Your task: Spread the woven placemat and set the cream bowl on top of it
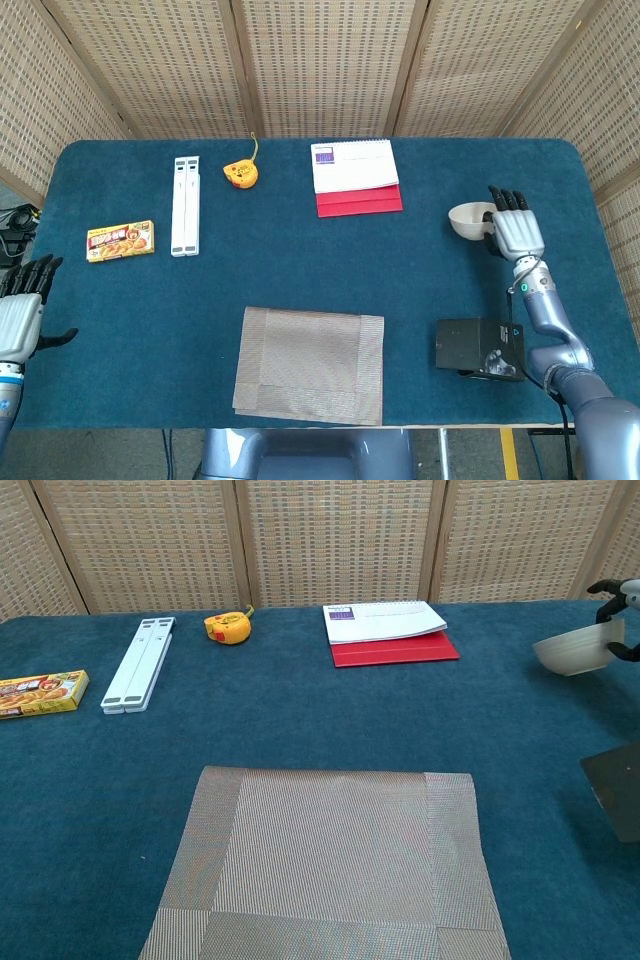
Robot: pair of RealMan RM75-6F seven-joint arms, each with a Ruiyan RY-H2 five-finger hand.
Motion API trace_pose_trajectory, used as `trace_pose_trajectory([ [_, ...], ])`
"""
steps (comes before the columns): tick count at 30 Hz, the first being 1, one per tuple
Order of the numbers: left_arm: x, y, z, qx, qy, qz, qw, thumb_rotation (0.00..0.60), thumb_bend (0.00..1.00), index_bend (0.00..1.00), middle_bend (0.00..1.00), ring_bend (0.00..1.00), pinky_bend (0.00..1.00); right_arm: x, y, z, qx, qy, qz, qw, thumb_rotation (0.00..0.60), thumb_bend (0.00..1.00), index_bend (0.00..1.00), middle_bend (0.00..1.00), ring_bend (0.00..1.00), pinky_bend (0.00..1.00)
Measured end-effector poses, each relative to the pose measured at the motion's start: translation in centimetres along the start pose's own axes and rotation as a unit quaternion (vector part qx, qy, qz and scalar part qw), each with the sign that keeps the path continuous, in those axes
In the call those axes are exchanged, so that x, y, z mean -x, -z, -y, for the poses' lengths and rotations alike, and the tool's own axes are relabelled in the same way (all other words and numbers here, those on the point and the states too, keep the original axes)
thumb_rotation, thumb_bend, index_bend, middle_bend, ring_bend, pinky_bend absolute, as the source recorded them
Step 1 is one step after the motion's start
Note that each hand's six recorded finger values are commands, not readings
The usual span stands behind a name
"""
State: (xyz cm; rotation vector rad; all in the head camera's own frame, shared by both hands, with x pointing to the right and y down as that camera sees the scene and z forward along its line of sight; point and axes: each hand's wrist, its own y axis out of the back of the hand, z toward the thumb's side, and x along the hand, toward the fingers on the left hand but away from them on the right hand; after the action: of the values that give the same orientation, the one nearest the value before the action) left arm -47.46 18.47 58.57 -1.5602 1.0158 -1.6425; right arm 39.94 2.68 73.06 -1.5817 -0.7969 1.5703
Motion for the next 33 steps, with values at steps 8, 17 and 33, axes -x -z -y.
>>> trace_pose_trajectory([
  [8, 0.0, 0.0, 0.0, 0.0, -0.001, -0.001, 1.0, 0.6, 0.0, 0.0, 0.0, 0.0, 0.0, -0.2, -0.1, 0.5, -0.016, -0.021, -0.013, 0.9996, 0.6, 0.19, 0.03, 0.0, 0.0, 0.0],
  [17, 0.0, 0.0, -0.1, 0.0, 0.0, -0.001, 1.0, 0.6, 0.0, 0.0, 0.0, 0.0, 0.0, -1.4, -0.2, -1.0, -0.053, -0.013, -0.044, 0.9976, 0.6, 0.0, 0.0, 0.0, 0.0, 0.0],
  [33, 0.0, -2.6, 0.6, -0.005, 0.006, 0.069, 0.9976, 0.6, 0.0, 0.0, 0.0, 0.0, 0.0, -13.5, 1.2, -7.2, -0.043, 0.098, -0.09, 0.9902, 0.6, 0.0, 0.0, 0.0, 0.0, 0.0],
])
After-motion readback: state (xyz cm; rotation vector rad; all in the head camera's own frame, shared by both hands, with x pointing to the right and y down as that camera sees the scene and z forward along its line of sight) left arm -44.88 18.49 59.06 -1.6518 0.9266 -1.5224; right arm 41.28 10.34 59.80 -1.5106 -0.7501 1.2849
